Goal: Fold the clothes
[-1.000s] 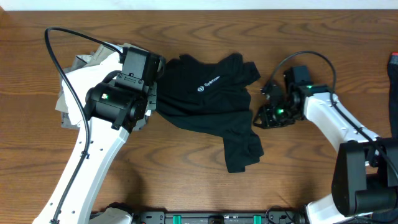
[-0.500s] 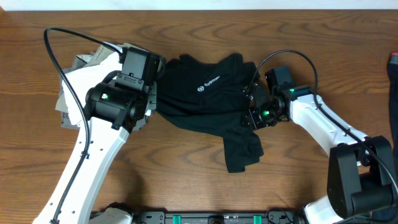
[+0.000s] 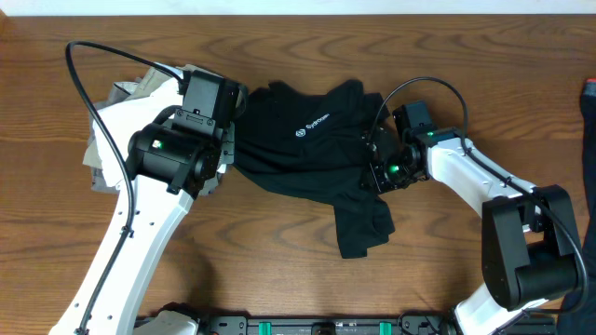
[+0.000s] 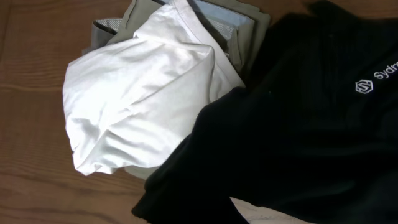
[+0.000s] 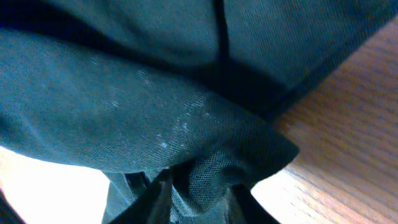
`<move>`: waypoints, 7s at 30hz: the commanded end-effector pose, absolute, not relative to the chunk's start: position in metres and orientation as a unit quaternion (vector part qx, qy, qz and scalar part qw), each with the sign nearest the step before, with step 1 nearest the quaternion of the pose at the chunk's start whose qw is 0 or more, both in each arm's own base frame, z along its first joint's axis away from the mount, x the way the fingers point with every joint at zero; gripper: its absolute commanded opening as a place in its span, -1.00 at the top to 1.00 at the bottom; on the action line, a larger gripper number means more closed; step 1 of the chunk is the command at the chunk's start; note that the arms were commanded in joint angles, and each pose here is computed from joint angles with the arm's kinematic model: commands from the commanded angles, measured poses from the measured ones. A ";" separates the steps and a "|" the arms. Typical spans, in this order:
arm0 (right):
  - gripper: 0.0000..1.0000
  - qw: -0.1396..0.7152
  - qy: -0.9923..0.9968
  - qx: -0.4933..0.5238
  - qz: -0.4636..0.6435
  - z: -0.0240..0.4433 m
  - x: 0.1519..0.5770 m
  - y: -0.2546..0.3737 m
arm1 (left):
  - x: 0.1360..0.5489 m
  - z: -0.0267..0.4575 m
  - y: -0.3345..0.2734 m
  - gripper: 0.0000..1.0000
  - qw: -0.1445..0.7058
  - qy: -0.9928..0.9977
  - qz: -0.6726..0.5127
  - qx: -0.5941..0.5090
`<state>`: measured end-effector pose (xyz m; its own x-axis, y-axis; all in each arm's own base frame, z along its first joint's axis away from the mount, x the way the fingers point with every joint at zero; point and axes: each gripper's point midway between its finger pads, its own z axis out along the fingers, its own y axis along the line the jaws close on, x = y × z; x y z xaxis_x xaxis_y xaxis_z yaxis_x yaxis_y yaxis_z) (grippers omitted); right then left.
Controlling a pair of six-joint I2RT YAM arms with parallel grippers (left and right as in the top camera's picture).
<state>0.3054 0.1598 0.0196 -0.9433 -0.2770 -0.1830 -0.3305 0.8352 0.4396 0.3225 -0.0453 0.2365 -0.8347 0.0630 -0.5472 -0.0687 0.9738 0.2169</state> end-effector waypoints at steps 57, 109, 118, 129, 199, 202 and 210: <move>0.51 -0.028 0.962 -0.097 0.252 0.026 0.272 0.136 | 0.333 0.208 -0.039 0.88 0.241 0.957 0.159 0.005; 0.98 0.021 0.939 -0.131 0.318 0.037 0.279 0.167 | 0.333 0.208 -0.039 0.88 0.241 0.957 0.159 0.005; 0.97 0.202 0.930 -0.081 0.296 0.178 0.342 0.124 | 0.333 0.255 -0.047 0.88 0.302 0.946 0.119 0.011; 0.97 0.438 0.874 -0.012 0.212 0.371 0.366 0.051 | 0.313 0.367 -0.079 0.88 0.431 0.899 0.004 0.075; 0.96 0.503 0.845 0.179 -0.037 0.480 0.287 -0.060 | 0.308 0.440 -0.199 0.88 0.473 0.833 0.020 0.288; 0.97 0.495 0.850 0.177 -0.034 0.476 0.288 -0.059 | 0.298 0.420 -0.201 0.88 0.430 0.853 -0.005 0.296; 0.97 0.448 0.877 0.171 -0.020 0.450 0.300 -0.054 | 0.299 0.337 -0.208 0.88 0.273 0.912 -0.086 0.295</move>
